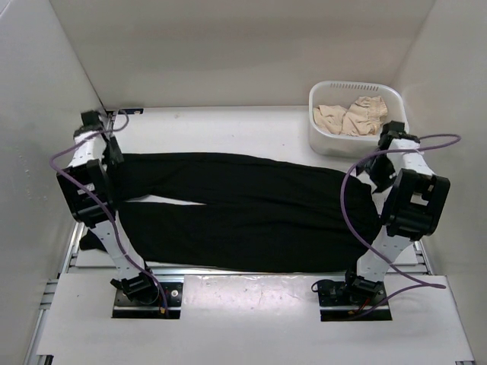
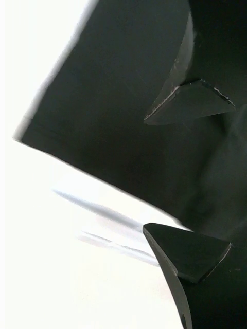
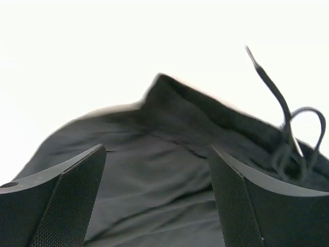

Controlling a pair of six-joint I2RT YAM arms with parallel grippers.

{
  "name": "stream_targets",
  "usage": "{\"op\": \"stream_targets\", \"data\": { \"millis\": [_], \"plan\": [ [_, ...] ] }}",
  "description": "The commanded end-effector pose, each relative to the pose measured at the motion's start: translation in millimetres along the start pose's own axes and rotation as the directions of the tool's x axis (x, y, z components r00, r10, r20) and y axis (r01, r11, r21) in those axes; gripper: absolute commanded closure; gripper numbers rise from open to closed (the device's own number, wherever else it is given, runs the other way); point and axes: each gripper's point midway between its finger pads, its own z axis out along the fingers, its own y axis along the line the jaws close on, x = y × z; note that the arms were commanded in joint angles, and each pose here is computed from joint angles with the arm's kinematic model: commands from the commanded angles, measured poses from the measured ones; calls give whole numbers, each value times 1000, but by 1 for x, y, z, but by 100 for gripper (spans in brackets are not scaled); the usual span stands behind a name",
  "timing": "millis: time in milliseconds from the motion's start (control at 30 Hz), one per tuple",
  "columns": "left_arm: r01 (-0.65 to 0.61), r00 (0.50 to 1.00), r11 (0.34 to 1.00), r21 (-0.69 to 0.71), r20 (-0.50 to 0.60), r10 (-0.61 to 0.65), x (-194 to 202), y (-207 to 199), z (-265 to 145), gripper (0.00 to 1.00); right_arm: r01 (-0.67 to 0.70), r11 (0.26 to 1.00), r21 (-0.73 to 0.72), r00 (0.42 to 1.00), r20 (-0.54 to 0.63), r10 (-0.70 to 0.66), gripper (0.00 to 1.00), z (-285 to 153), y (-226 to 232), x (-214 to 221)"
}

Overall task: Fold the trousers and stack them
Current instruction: Flatten the trousers out, then fold the trousers

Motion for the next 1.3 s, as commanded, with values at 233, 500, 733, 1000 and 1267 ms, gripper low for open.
{"op": "stream_targets", "data": {
  "millis": [233, 500, 733, 1000, 1267],
  "plan": [
    [-7, 976, 964, 265, 211, -51, -116, -62, 16, 0, -26, 996, -80, 999, 28, 28, 17, 3, 32, -19],
    [-5, 997, 983, 182, 82, -10, -79, -68, 85, 0, -30, 999, 12, 999, 15, 30, 16, 34, 33, -11],
    [-10, 999, 987, 157, 37, 4, -63, -70, 108, 0, -8, 998, 58, 1000, -21, 10, 30, 53, 39, -4],
    [-11, 1000, 986, 166, 27, 7, -59, -71, 107, 62, 29, 997, 77, 1000, -6, -28, 79, 48, 32, -5],
    [-4, 998, 991, 132, 63, -4, -69, -55, 75, 86, 35, 998, 58, 999, 0, -35, 95, 38, 33, -7]
  ]
}}
